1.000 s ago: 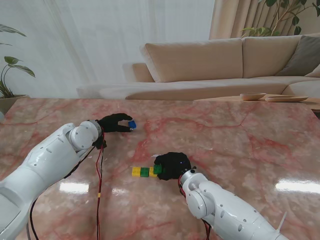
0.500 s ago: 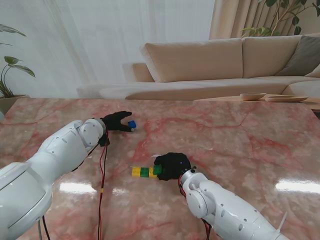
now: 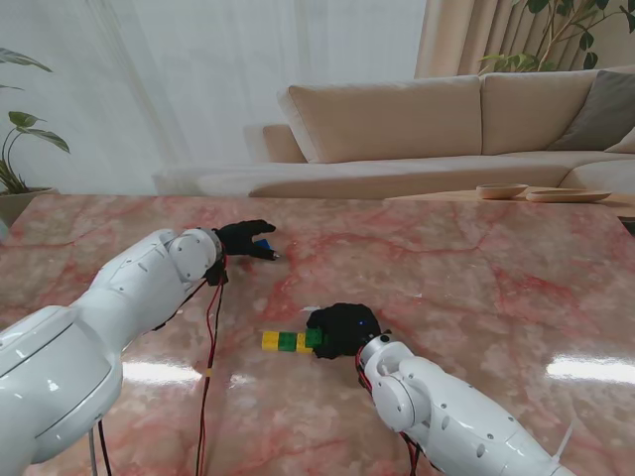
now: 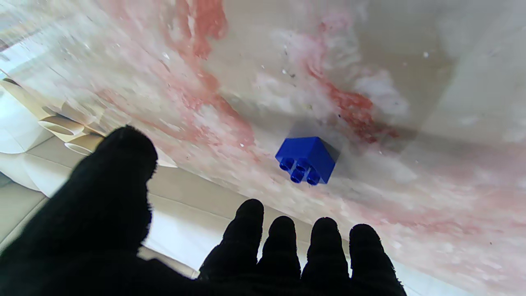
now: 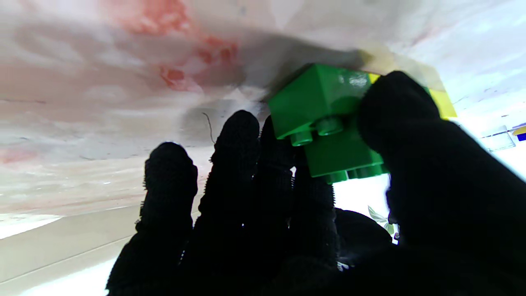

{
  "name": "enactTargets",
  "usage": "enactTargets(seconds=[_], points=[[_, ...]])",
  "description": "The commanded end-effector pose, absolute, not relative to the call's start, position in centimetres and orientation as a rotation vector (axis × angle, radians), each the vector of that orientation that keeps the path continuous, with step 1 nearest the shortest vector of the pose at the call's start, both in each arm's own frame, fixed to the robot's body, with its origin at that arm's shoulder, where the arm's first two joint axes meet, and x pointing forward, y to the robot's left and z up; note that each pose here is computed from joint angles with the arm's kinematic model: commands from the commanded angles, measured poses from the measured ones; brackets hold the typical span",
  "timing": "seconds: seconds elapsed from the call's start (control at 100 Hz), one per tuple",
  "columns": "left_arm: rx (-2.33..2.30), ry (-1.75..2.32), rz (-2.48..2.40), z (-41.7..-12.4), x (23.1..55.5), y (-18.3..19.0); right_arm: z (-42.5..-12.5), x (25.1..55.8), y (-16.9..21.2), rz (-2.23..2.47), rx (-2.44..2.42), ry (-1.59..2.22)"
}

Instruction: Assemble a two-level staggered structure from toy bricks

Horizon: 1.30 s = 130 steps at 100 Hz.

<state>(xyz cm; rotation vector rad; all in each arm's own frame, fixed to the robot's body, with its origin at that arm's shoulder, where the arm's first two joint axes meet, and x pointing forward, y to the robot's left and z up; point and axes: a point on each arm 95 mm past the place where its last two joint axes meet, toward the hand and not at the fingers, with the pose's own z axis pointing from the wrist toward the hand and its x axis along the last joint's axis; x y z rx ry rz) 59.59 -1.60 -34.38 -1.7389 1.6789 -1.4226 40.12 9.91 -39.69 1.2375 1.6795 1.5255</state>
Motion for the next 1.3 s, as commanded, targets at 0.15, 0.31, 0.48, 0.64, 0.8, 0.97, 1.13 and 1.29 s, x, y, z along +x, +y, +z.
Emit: enactTargets(seconds=[0.15, 0.31, 0.48, 0.64, 0.8, 0.97, 1.13, 1.29], points=[[-1.783, 1.752, -1.381, -34.9, 59.2, -2.5, -40.4, 39.5, 9.6, 1.509, 1.269, 1.706], [-1.805, 1.781, -1.357, -35.3, 58.9, -2.3, -40.3, 39.5, 9.5, 1.509, 1.271, 1.712], [-1.838, 1.785, -1.352, -35.9, 58.5, -1.9, -40.4, 39.4, 9.6, 1.508, 1.274, 1.718], [-1.848, 1.778, -1.373, -36.8, 57.9, -1.3, -40.6, 39.3, 9.6, 1.506, 1.273, 1.726], [-1.861, 1.757, -1.4, -37.9, 57.1, -0.6, -40.7, 39.3, 9.7, 1.509, 1.268, 1.728], [-1.868, 1.749, -1.408, -38.7, 56.5, 0.0, -40.8, 39.2, 9.9, 1.517, 1.263, 1.726], [-1.846, 1.734, -1.45, -38.5, 56.2, 0.4, -40.8, 39.3, 10.0, 1.516, 1.263, 1.727], [-1.821, 1.707, -1.486, -37.8, 56.1, 0.8, -40.7, 39.3, 10.1, 1.514, 1.265, 1.721]])
